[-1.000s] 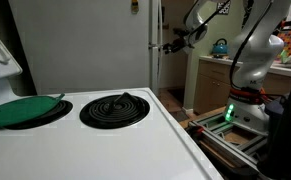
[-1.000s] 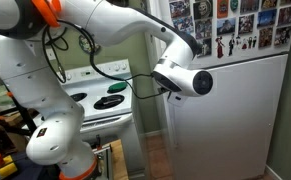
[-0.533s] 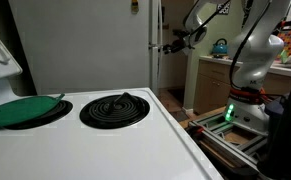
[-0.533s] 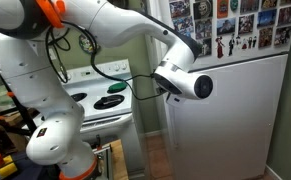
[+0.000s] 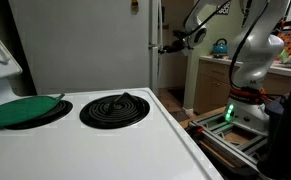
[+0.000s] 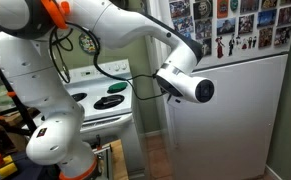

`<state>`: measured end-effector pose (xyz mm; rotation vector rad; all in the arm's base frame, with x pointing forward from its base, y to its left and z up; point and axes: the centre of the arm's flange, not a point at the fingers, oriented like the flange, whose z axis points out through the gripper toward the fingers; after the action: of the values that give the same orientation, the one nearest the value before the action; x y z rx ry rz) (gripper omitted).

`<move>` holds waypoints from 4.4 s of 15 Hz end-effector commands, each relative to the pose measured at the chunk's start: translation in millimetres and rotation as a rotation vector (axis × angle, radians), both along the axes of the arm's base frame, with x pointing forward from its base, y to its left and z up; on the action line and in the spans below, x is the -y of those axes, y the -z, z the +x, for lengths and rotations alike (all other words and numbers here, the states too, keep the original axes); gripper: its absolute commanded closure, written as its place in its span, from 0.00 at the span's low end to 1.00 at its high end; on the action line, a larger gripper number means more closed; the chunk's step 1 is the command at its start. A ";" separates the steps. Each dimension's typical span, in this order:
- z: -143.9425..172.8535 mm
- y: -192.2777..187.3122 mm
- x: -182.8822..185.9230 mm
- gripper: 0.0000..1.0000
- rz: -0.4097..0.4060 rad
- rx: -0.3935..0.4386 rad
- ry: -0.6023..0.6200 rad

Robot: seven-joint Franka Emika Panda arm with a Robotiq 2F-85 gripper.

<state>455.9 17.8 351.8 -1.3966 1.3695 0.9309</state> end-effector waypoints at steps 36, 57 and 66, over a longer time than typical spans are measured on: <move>-8.3 -32.9 140.4 0.00 -0.375 0.204 0.171; -59.3 -185.0 134.1 0.00 -0.873 0.514 -0.127; -62.1 -189.7 61.1 0.00 -0.722 0.792 -0.528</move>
<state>397.3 -61.5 534.9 -2.3764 0.9033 0.0559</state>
